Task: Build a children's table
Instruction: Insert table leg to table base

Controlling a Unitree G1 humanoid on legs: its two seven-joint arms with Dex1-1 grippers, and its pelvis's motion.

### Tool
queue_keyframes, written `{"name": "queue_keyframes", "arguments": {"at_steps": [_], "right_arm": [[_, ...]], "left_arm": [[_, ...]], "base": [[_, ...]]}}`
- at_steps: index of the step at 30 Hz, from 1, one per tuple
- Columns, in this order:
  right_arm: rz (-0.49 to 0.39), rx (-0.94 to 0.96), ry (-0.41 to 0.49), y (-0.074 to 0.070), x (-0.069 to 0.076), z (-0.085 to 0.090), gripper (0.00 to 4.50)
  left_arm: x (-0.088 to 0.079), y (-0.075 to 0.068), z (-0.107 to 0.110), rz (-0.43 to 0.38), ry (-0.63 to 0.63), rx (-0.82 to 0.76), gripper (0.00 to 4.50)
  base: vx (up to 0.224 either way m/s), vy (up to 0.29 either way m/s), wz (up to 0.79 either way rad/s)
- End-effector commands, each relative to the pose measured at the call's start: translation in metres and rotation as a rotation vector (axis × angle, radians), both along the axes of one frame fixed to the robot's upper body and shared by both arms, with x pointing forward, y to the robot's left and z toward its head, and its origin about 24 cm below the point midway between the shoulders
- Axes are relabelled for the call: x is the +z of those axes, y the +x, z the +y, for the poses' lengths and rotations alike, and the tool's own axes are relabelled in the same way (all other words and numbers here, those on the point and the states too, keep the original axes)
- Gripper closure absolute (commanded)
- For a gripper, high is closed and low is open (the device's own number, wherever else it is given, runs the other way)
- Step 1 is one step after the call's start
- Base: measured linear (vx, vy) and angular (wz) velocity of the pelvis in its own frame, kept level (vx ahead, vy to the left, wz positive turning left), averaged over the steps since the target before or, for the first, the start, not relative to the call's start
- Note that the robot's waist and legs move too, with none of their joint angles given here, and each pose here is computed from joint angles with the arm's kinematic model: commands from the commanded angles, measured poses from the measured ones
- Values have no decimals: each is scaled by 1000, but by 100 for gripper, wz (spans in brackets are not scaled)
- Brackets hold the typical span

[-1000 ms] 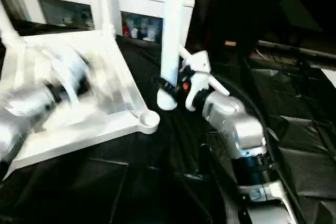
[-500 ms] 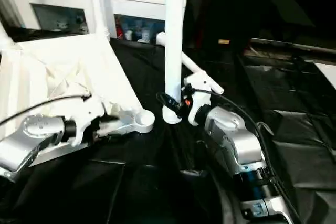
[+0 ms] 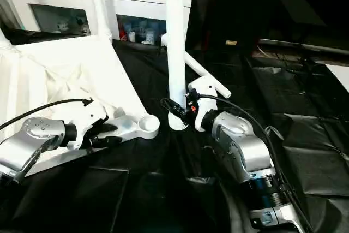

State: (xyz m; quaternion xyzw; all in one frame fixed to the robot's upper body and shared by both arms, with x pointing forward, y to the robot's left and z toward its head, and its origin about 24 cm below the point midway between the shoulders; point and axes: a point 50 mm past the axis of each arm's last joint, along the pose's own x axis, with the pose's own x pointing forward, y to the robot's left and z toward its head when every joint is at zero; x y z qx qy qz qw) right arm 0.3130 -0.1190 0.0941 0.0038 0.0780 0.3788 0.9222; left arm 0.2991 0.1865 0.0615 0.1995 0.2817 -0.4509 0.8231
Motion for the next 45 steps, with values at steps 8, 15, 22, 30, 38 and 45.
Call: {"name": "queue_keyframes", "arguments": {"at_steps": [8,15,22,30,38,45], "right_arm": [[-29,-15,8,0,3,-2,263],[-34,-17,6,0,3,-2,263],[-32,-7,8,0,4,-3,263],[-15,65,99,-4,13,-1,263],[-2,204,182,-19,23,5,263],[34,211,154,-26,17,5,263]], "left_arm": [[-1,-2,7,30,67,4,343],[-1,-7,15,42,115,0,397],[-2,-13,15,21,92,-6,440],[-4,-33,4,-76,-13,-136,450],[-4,-47,-35,-99,-145,-291,450],[-11,-37,-32,-109,-89,-263,450]], "base": [[0,0,0],[0,0,0],[0,0,0],[0,0,0],[0,0,0],[0,0,0]]}}
